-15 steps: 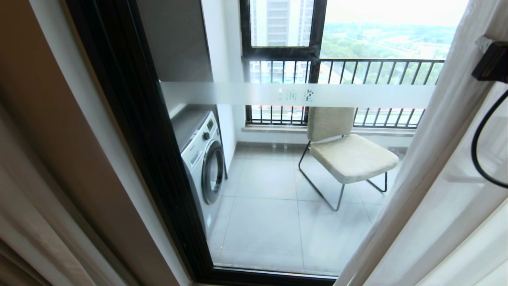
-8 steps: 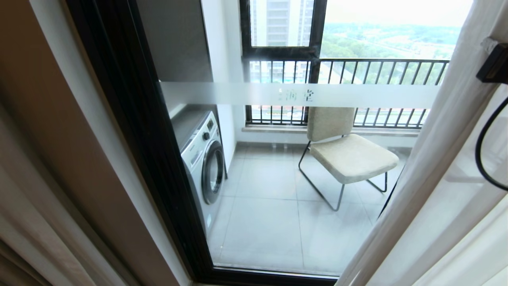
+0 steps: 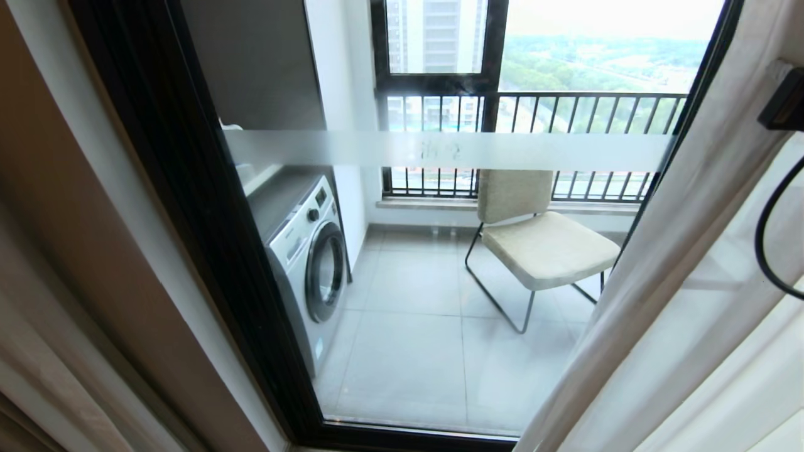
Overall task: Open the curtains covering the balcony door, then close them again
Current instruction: Pull the inner curtains open on both sides
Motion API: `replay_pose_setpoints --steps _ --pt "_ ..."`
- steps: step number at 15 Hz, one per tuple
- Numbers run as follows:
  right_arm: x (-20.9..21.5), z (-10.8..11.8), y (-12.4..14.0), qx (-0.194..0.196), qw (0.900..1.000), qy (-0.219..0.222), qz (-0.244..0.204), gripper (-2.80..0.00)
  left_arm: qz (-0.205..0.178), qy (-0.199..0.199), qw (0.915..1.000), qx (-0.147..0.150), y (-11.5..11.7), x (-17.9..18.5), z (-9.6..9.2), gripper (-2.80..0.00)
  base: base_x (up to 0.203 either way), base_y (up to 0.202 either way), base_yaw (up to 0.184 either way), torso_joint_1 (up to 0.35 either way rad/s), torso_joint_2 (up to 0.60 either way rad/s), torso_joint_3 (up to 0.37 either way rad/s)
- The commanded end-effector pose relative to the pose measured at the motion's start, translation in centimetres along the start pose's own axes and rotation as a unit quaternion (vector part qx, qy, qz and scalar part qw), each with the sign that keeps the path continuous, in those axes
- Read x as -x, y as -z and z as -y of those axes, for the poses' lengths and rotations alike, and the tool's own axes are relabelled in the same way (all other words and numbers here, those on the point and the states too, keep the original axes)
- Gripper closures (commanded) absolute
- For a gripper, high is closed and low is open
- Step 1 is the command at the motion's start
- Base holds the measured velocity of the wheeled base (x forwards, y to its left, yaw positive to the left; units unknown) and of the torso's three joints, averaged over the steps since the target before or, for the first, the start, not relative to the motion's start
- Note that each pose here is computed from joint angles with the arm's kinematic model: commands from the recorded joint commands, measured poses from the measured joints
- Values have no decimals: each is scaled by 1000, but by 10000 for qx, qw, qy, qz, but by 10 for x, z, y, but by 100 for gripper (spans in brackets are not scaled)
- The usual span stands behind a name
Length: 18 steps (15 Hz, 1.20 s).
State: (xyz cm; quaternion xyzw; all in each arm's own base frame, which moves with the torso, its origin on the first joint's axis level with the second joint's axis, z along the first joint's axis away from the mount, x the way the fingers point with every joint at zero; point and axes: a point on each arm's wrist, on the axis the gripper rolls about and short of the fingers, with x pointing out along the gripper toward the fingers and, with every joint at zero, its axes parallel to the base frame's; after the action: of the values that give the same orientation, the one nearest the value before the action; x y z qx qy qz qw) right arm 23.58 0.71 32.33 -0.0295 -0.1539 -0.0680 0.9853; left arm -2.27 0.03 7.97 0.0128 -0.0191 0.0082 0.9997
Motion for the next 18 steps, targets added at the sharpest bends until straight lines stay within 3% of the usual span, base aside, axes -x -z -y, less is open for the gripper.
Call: replay_pose_setpoints --steps 1,18 --pt "0 0 1 3 10000 21 -9 0 7 -5 10000 -1 0 0 0 0 0 -194 2 7 1 2" --pt "22 25 0 189 9984 530 -38 0 7 3 10000 -1 0 0 0 0 0 -191 3 1 2 2"
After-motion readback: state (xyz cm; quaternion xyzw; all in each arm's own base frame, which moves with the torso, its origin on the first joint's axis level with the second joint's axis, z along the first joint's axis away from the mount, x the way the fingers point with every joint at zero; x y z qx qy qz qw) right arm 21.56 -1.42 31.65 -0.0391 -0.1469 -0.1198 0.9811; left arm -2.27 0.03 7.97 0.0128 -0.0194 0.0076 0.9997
